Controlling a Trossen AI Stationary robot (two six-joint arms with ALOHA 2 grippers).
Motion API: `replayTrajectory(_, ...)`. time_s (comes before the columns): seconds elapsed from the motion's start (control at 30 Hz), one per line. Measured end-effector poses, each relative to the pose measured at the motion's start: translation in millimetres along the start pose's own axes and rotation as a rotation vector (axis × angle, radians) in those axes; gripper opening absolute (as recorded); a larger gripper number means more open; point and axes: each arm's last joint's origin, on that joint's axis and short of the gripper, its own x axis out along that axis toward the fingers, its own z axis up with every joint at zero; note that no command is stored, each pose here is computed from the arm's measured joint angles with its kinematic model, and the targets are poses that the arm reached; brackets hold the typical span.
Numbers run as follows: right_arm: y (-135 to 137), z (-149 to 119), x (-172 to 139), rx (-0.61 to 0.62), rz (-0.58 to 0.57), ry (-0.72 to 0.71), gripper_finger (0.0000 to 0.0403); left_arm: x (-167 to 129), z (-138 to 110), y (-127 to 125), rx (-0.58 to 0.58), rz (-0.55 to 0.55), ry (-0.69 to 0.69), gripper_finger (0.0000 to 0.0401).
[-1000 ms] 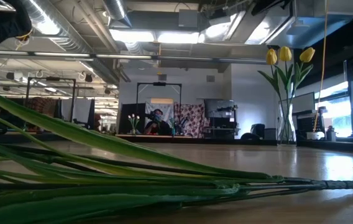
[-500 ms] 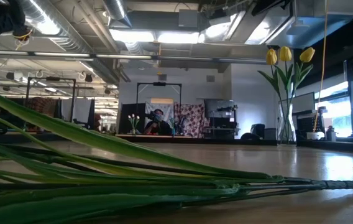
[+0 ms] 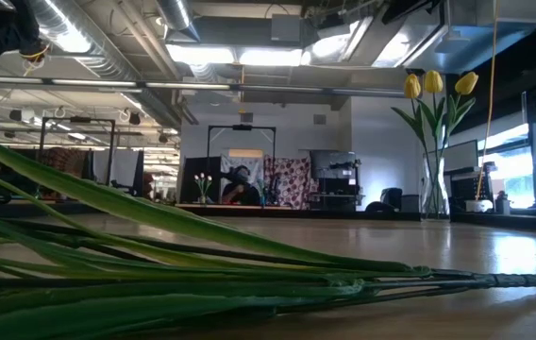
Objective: Sort flowers into vase by color
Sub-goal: Put the top white flowers into the pink crystal vase
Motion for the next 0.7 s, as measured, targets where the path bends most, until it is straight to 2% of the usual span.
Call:
replayTrajectory(0.43,0,0,0,-0.096,0.008,0.000,0.0017,2,-2,10,-0.015,0.112,0.005,0.0108)
replayTrajectory(0.53,0,0,0,-0.100,-0.002,0.001,0.0041,2,-2,10,-0.016,0.112,0.006,0.0108)
replayTrajectory(0.7,-1,0,0,-0.100,-0.036,0.003,0.0111,1,-3,14,-0.038,0.142,0.027,0.0108)
